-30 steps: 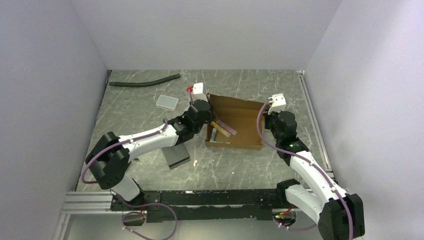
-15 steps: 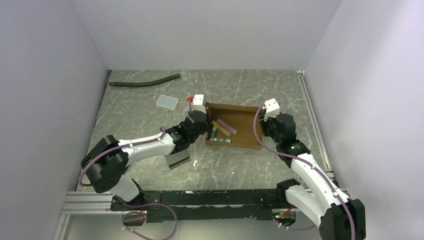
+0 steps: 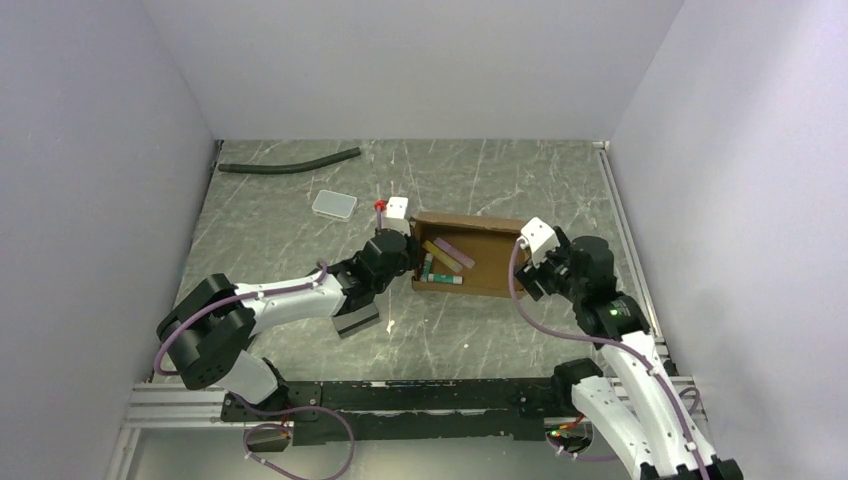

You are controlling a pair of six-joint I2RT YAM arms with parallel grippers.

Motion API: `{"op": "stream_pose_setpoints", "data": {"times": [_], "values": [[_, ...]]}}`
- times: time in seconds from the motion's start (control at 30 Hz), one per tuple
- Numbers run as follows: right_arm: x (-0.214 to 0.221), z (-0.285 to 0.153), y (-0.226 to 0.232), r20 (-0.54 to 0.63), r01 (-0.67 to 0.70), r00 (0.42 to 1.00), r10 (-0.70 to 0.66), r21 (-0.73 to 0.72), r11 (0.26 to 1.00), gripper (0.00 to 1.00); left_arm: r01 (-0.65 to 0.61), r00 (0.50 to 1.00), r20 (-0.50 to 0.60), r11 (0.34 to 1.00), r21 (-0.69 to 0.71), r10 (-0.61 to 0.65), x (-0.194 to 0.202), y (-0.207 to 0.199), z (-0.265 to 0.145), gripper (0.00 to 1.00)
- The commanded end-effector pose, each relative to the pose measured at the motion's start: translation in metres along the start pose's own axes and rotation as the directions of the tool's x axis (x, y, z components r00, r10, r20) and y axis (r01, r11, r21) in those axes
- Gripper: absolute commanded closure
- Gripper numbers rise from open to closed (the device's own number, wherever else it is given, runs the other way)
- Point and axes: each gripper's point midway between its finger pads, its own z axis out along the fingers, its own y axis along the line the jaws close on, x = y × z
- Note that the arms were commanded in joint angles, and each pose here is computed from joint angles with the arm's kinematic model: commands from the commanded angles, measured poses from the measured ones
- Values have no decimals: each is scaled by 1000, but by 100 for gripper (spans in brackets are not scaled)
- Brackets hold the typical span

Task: Fold the paper box

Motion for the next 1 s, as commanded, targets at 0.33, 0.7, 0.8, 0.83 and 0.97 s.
{"op": "stream_pose_setpoints", "data": {"times": [0.33, 0.7, 0.8, 0.83, 0.97], "values": [[-67, -111, 62, 245, 385, 921, -302, -459, 800, 17, -19, 999, -35, 998, 53, 21, 11, -6, -9, 100], [-127, -29, 25, 205, 323, 945, -254, -485, 813, 18, 11, 998, -64, 998, 64, -7, 20, -7, -16, 100], [-118, -13, 33, 174, 319, 948, -268, -502, 804, 29, 19, 998, -67, 997, 73, -14, 23, -8, -16, 100], [-113, -8, 35, 164, 322, 947, -277, -494, 808, 33, 20, 998, -69, 997, 77, -15, 23, -9, -16, 100], [-94, 8, 37, 127, 356, 933, -336, -458, 815, 56, 27, 996, -83, 996, 81, -20, 26, -10, -17, 98]]}}
